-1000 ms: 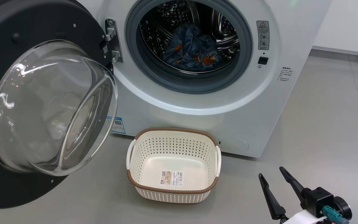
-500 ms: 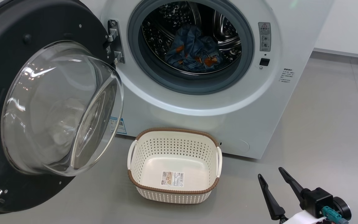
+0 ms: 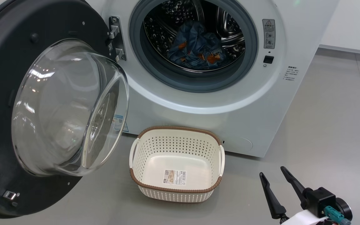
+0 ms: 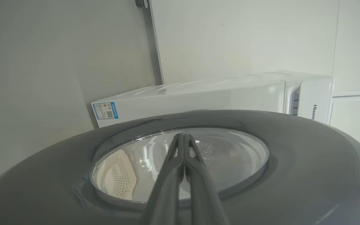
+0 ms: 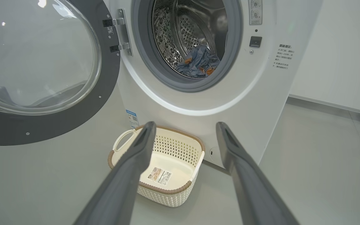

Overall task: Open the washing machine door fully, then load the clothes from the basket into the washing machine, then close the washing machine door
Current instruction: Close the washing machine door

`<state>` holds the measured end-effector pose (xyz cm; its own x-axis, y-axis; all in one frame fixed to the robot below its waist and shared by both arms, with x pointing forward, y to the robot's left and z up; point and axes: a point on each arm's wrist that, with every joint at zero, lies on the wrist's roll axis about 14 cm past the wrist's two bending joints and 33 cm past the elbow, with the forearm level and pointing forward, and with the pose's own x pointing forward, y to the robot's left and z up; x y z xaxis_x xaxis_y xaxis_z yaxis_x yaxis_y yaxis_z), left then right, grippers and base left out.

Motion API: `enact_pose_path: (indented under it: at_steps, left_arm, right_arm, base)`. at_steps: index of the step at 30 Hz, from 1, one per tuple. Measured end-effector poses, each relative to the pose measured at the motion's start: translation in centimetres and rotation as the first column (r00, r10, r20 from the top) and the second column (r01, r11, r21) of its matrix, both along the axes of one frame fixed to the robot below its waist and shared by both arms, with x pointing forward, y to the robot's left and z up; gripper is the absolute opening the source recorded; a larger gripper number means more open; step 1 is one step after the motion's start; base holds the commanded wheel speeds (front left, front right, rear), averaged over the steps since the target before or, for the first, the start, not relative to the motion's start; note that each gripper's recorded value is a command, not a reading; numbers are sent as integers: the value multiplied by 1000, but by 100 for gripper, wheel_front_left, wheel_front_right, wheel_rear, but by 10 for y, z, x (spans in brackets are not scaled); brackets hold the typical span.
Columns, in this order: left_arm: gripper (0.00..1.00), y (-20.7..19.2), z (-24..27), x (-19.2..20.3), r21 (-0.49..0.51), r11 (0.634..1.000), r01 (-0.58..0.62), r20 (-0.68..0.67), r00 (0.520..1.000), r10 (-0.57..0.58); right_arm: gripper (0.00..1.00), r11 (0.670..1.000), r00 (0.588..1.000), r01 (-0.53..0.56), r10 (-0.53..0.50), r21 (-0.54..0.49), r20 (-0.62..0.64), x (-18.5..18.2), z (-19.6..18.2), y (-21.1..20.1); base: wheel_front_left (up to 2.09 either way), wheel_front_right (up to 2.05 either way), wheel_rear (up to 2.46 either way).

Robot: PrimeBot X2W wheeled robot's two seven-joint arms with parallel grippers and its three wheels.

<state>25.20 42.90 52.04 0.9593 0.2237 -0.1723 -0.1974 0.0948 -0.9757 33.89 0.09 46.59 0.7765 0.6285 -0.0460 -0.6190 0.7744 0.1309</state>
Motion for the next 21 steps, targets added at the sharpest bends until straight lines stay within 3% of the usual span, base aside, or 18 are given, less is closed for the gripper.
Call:
enact_pose_path:
  at_steps: [21]
  left_arm:
    - [0, -52, 2, 1, -39, 987, 156, 90, 984, -152]
  right_arm:
    - [100, 999, 999, 39, -39, 23, -4, 2, 3, -5]
  base:
    - [0, 0, 0]
